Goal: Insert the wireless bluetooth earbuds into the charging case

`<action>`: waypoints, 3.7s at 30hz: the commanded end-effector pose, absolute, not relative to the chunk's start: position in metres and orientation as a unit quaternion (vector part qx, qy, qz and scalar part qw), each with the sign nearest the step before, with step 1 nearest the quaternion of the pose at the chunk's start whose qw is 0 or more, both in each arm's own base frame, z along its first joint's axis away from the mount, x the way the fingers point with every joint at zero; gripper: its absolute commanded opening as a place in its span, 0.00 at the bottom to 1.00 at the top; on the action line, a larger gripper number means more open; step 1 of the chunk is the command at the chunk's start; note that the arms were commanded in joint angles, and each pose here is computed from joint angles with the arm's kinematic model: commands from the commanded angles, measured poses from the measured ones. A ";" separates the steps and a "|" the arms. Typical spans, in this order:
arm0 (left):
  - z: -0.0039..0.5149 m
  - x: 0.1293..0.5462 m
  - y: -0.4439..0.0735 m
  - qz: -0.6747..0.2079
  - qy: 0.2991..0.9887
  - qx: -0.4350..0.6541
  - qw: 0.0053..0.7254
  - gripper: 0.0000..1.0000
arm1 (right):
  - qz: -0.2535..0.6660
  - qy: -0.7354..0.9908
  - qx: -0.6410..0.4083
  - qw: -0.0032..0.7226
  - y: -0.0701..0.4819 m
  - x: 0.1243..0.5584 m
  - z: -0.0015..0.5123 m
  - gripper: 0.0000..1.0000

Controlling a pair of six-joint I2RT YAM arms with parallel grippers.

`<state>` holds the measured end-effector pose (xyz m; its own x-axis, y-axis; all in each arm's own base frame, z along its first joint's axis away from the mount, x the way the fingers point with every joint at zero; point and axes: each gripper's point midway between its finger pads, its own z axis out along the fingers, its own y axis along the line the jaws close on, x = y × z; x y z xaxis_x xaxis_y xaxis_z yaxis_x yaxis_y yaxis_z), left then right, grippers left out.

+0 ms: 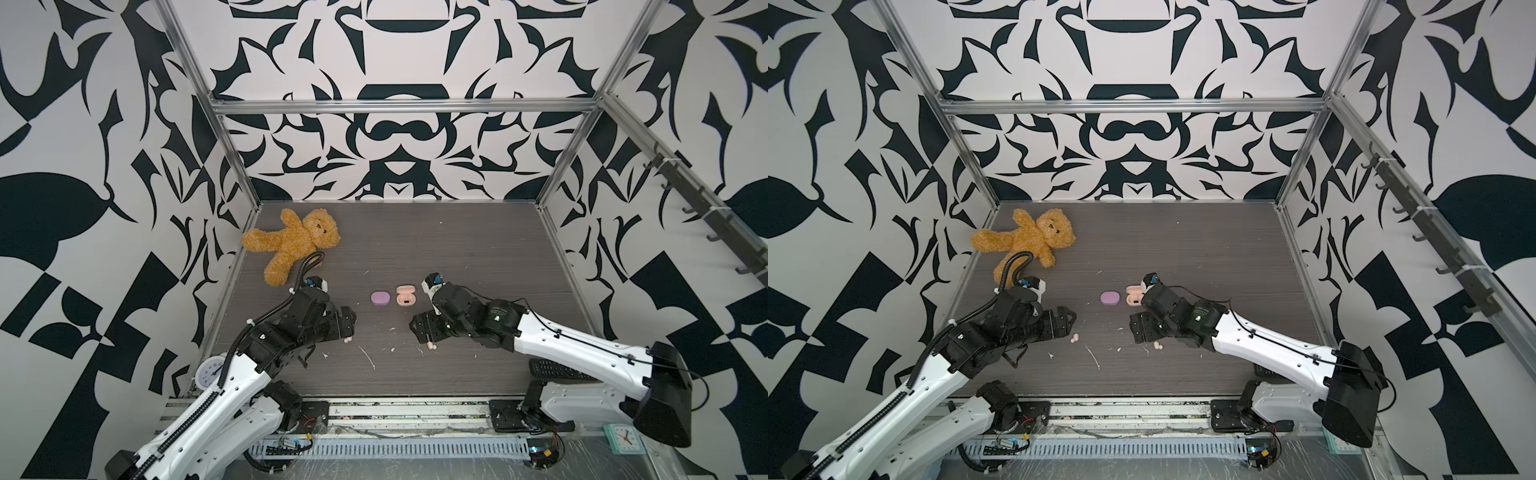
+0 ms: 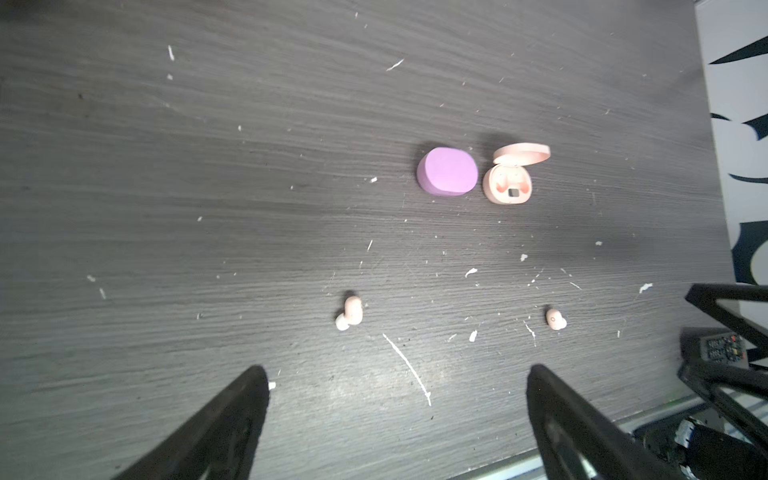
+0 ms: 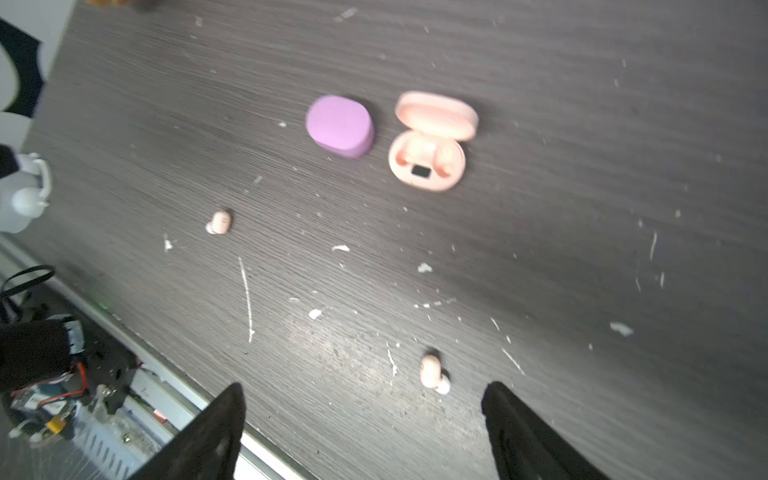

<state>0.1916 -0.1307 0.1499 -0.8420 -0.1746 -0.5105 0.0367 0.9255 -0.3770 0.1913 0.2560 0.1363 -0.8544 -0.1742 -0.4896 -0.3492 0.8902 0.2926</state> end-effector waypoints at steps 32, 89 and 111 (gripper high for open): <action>0.078 0.138 -0.206 -0.118 0.949 0.203 0.209 0.99 | 0.103 0.984 -0.082 0.124 0.239 0.167 0.051 0.43; 0.081 0.123 -0.224 -0.123 0.929 0.264 0.229 0.99 | 0.046 0.985 -0.117 0.121 0.244 0.181 0.031 0.25; 0.080 0.122 -0.224 -0.124 0.929 0.266 0.226 0.99 | 0.013 0.985 -0.125 0.118 0.239 0.186 0.030 0.21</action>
<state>0.1218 -0.2209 0.0740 -0.7601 0.4449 -0.4736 0.5480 0.8306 -0.0991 0.1816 0.2391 0.0218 -0.9494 -0.2255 -0.2188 -0.2356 0.9716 0.0208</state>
